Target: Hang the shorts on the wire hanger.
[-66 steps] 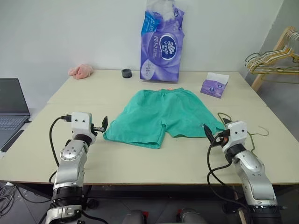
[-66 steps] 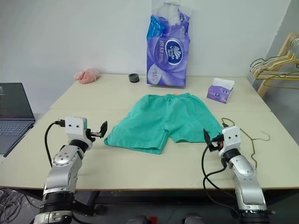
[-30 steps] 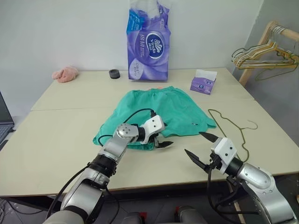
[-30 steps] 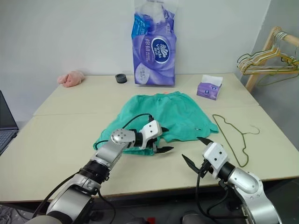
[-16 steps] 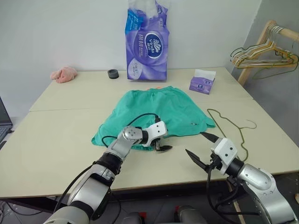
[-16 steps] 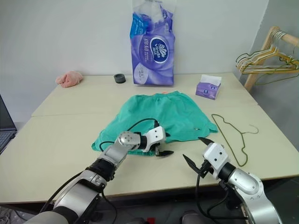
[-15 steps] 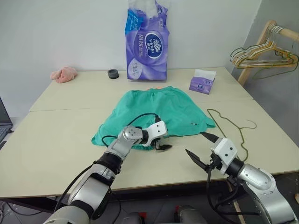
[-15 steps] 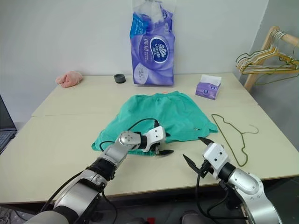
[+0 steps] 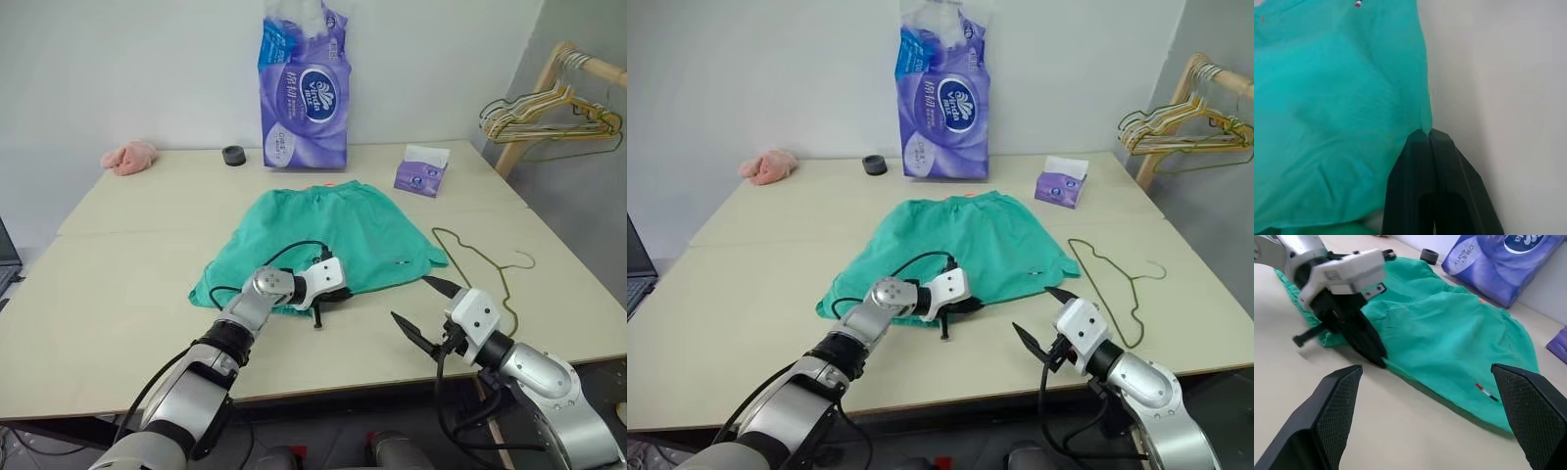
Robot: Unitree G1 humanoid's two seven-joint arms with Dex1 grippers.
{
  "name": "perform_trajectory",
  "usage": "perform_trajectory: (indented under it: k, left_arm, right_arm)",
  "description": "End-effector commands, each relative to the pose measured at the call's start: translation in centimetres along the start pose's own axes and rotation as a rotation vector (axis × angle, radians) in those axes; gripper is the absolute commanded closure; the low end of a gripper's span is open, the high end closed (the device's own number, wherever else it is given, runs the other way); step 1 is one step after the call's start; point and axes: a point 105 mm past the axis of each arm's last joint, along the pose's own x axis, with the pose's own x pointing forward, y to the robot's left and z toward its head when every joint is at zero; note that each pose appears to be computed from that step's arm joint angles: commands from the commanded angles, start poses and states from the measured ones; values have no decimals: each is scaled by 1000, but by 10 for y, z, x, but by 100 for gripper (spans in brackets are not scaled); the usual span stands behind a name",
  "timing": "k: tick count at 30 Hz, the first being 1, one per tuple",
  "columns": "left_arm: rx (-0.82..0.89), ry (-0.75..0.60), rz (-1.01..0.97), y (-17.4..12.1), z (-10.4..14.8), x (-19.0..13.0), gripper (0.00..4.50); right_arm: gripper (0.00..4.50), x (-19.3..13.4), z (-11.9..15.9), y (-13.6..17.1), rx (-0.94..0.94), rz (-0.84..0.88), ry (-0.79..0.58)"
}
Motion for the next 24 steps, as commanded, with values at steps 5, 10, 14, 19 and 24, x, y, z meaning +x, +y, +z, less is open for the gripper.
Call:
perform_trajectory:
  k: [5,10,14,19,24]
  left_arm:
    - [-90,132,-221,-50,-38,-74,446]
    - [-108,361,-25,-27,-89,-140,446]
    - [-60,490,123,0,-110,-179,446]
    - [-23,654,173,3,-137,-218,446]
    - [-38,586,123,-6,-137,-202,446]
  right_arm:
    - [0,-3,13,-14,-60,79,-23]
    - [0,-4,14,-15,-23,188,4]
    - [0,-6,15,-9,41,267,32]
    - [0,-10,13,-2,47,347,75]
    - [0,-6,17,-1,41,353,60]
